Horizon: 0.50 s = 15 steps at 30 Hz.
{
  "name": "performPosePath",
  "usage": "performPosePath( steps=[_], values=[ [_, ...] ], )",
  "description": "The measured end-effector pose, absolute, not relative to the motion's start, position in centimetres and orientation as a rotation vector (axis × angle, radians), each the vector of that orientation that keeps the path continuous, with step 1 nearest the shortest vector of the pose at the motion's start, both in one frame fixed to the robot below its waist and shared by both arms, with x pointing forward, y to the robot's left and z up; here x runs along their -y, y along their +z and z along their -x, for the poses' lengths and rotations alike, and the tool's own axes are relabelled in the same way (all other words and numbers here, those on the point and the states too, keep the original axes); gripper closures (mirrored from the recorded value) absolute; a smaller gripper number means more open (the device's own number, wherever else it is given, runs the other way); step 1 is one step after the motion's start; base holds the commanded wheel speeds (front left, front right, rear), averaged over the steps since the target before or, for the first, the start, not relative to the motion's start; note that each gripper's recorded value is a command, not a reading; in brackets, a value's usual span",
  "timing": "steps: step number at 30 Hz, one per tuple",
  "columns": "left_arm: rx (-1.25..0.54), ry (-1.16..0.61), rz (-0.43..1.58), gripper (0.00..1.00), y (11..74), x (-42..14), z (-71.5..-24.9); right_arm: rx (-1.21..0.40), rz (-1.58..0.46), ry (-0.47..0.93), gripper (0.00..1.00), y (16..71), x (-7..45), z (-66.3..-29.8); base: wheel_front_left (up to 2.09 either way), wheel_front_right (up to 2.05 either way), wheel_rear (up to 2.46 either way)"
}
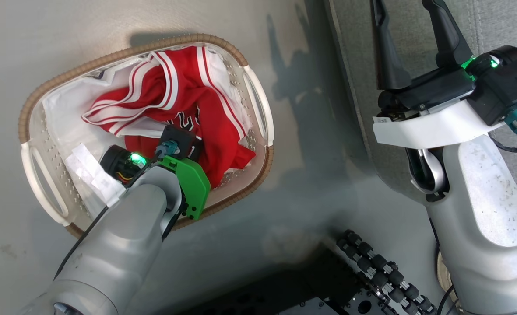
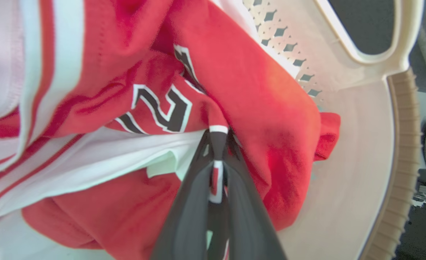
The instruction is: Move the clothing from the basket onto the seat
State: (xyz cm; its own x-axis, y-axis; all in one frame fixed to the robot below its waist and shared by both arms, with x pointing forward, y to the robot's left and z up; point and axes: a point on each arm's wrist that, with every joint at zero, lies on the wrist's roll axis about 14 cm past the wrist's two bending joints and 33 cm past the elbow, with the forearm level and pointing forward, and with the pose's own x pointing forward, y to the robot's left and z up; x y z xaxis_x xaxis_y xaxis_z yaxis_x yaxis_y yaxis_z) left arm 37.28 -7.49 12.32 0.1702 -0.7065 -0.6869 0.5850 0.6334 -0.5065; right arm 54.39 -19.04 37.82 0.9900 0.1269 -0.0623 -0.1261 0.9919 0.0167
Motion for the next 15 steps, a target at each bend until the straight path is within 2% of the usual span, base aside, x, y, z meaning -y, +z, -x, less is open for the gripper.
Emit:
performPosePath(
  steps=[11,15],
  values=[
    [-0.893,-0.923,0.191,1.0,18.1,8.2,-39.1,-0.043,-0.025,0.152,0.0,40.7,18.0,-52.9,0.0,0.0,0.0],
    [-0.793,-0.892,0.23,1.0,21.6,8.2,-41.5,-0.027,-0.036,0.167,0.0,42.0,17.4,-52.2,0.0,0.0,0.0]
  ],
)
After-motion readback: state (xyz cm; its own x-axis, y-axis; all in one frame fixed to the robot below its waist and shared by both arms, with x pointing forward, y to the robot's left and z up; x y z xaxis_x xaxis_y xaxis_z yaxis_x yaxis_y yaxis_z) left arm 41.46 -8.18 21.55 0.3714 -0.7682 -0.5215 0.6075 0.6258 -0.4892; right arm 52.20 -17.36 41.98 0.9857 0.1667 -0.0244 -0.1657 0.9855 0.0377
